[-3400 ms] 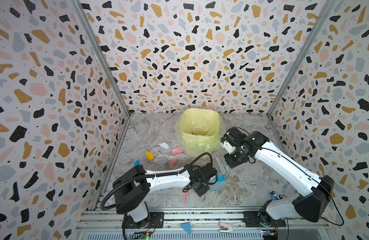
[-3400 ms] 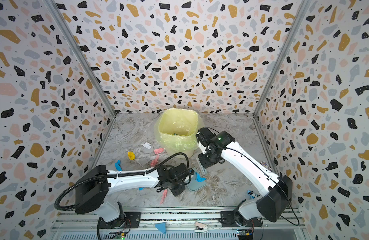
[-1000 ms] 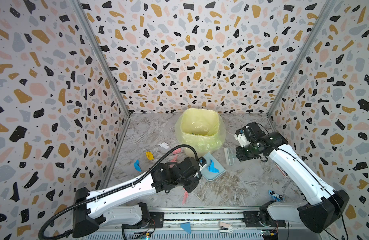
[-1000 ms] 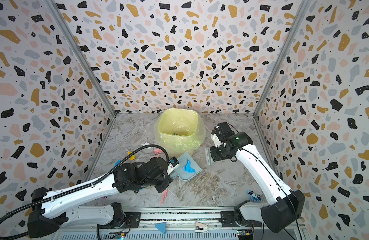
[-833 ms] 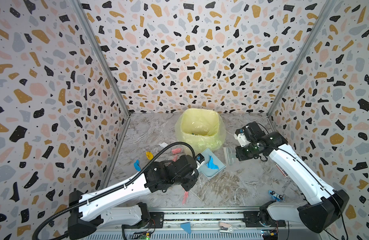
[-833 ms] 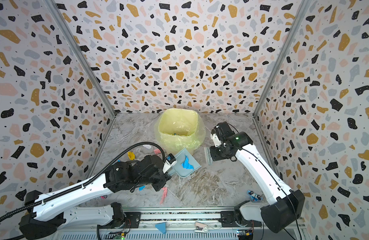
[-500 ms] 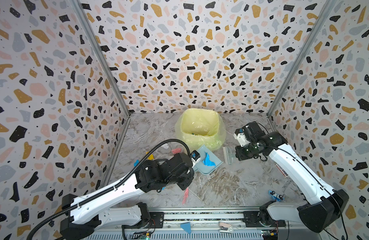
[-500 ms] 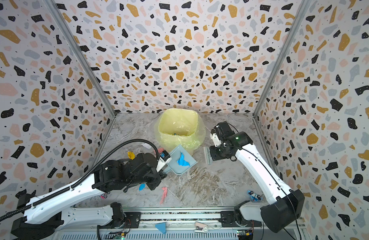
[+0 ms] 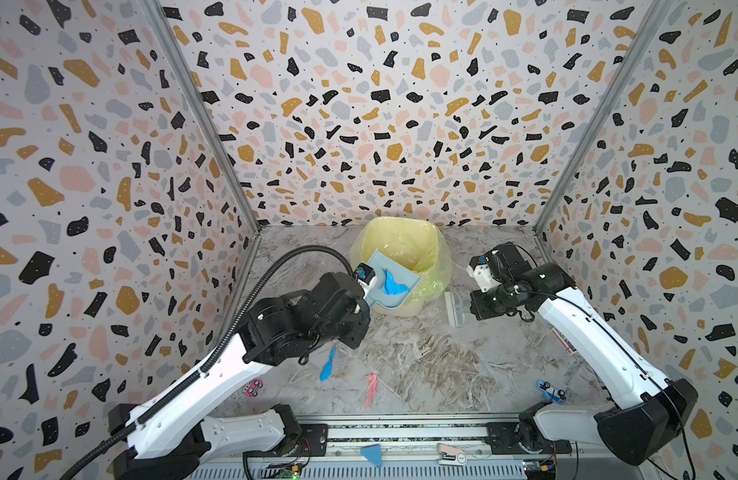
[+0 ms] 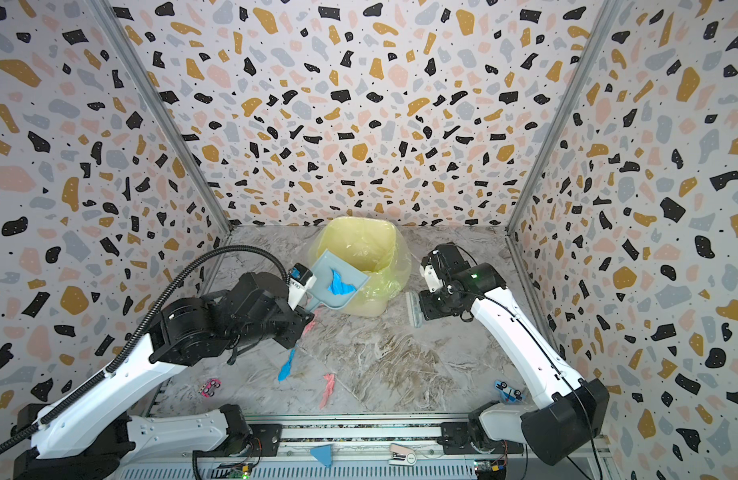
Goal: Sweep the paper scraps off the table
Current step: 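Lift the dustpan with the blue scrap toward the yellow bin while the right gripper withdraws, then tip the dustpan over the yellow bin with the left gripper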
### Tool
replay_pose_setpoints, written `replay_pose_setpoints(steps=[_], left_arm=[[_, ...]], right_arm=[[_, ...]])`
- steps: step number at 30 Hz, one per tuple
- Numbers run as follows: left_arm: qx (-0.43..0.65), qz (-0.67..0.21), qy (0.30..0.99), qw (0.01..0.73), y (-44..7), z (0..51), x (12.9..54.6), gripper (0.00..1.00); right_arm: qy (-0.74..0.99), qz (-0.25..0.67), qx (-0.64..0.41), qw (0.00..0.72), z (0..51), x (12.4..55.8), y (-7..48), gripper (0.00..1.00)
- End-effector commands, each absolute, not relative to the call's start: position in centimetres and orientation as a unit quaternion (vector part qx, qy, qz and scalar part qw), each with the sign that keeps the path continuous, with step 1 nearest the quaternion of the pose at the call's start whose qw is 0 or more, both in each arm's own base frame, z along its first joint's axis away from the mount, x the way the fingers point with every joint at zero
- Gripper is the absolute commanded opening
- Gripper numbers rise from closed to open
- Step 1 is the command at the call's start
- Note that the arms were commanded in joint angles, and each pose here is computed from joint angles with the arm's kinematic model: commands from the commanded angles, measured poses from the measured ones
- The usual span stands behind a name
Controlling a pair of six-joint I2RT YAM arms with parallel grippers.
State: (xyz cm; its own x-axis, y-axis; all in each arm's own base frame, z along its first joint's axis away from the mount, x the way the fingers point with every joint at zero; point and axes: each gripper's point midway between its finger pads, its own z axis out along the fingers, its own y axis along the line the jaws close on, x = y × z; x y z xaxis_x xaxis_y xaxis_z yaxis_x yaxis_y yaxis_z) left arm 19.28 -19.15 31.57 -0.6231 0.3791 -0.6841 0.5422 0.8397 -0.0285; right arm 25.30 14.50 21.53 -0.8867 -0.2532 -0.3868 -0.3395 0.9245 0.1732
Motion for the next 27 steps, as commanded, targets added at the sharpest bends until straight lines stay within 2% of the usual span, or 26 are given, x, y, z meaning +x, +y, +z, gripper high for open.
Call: replay_pose_setpoints(steps=[1,5,16,23,27], left_arm=[[0.251,-0.091,0.901,0.343,-17.3,31.9,20.5,0.17],[0.213,-0.045,0.913,0.345,-15.1,31.8,22.8,0.14],[0.152,0.022,0.906,0.394,-11.5,35.0,28.3,0.14],[0.192,0.062,0.909,0.364,-12.6,33.1,30.9,0.15],[0.224,0.097,0.897,0.368,-13.5,33.8,31.7,0.16]], right_arm=[[0.96,0.124,-0.155,0.197,22.3,25.6,14.5,0.0],[0.961,0.124,-0.149,0.198,22.3,25.6,14.0,0.0],[0.962,0.129,-0.14,0.197,21.8,26.2,12.6,0.0],[0.964,0.134,-0.129,0.192,21.3,26.4,11.7,0.0],[0.965,0.142,-0.118,0.184,20.9,26.3,11.1,0.0]])
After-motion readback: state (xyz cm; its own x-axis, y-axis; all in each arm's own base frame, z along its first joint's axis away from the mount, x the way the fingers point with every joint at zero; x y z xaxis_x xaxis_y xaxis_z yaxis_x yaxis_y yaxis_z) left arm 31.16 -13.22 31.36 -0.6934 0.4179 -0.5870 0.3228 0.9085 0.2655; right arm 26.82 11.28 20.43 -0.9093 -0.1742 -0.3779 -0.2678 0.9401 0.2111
